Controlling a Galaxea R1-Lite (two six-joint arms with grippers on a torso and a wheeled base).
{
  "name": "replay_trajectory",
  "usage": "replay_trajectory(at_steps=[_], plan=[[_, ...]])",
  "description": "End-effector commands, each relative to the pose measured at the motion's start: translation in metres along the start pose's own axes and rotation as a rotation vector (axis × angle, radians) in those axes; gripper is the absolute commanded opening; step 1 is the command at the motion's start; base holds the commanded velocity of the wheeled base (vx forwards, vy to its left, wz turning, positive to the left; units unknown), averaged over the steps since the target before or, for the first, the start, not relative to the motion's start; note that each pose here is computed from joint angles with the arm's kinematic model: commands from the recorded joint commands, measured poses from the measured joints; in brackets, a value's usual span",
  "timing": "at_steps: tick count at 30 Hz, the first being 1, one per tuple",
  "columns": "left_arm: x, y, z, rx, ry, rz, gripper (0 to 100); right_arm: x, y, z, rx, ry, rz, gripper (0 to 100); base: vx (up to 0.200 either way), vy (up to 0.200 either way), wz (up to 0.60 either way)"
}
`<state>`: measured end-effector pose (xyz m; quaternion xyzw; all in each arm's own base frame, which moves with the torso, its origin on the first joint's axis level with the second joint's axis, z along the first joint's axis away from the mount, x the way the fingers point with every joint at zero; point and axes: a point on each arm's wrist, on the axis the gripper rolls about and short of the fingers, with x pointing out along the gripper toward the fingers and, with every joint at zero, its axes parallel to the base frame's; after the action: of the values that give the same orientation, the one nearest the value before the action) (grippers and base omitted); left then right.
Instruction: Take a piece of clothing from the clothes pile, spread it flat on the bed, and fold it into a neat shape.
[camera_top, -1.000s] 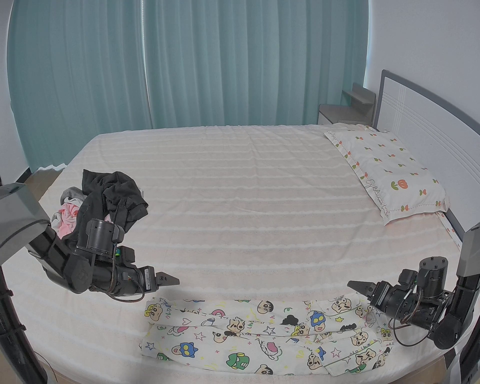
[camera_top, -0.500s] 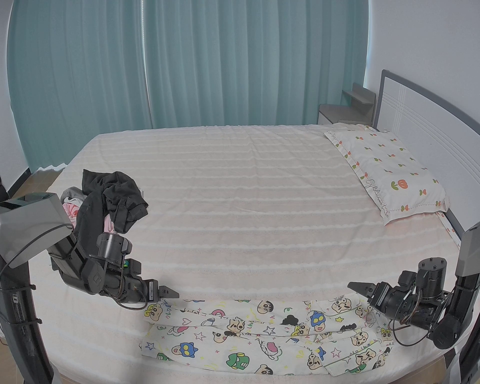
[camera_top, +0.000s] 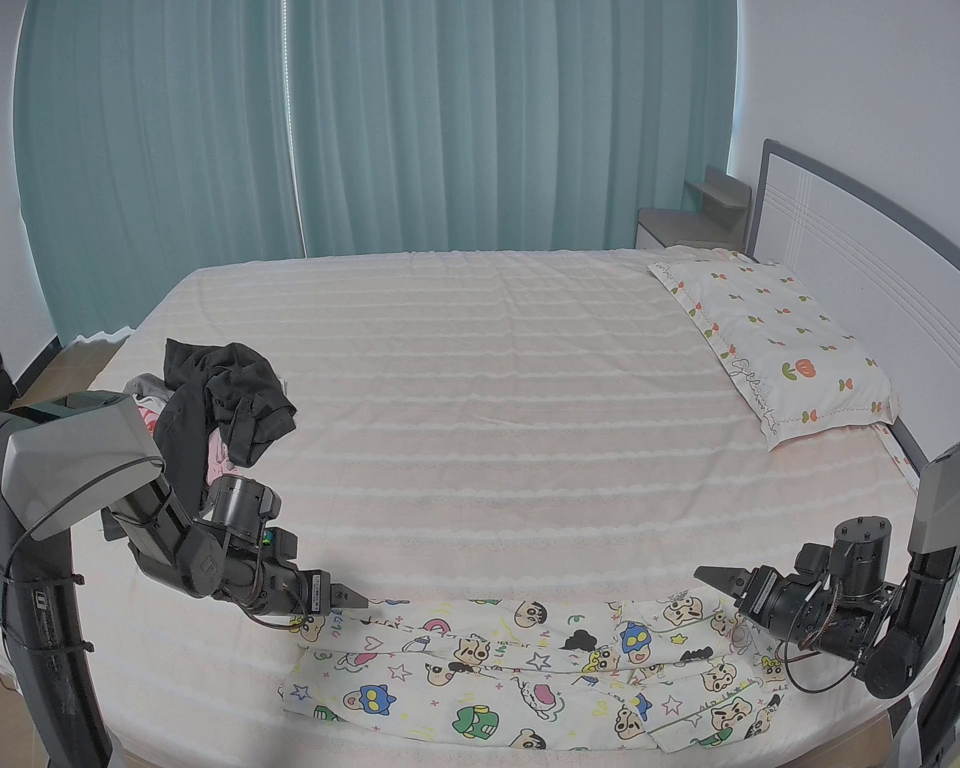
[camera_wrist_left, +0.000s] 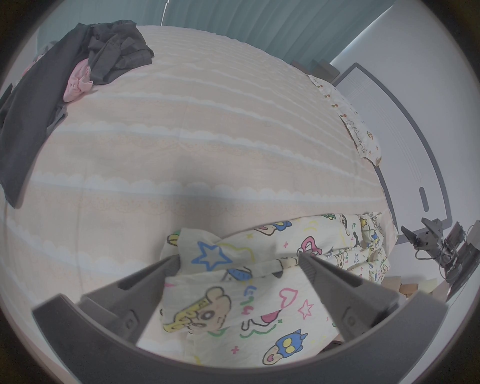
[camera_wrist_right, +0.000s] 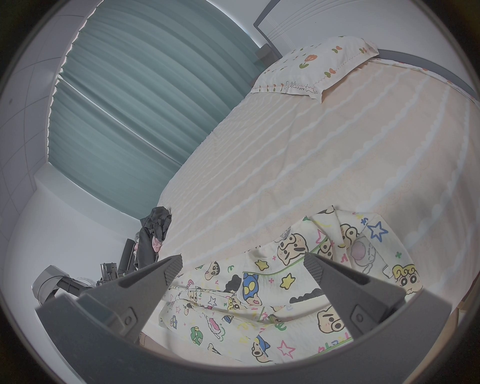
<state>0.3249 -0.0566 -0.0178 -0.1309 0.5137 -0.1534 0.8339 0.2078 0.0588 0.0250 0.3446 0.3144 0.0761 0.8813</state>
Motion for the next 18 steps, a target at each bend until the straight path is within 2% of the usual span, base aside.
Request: replay_trajectory(at_steps=[1, 9, 18], plan=[[0.002, -0.001, 0.000, 0.002, 0.002, 0.013, 0, -0.003, -0.002, -0.003, 0.003, 0.015, -0.013, 100, 0.000, 0.000, 0.00], [-0.001, -0.002, 0.002, 0.000, -0.016, 0.022, 0, -0.002, -0.002, -0.004, 0.000, 0.019, -0.010, 100, 0.000, 0.000, 0.00], [-0.019, -0.014, 0.025, 0.034, -0.129, -0.006, 0, -0.001, -0.003, -0.006, 0.000, 0.029, -0.016, 100, 0.000, 0.000, 0.00]])
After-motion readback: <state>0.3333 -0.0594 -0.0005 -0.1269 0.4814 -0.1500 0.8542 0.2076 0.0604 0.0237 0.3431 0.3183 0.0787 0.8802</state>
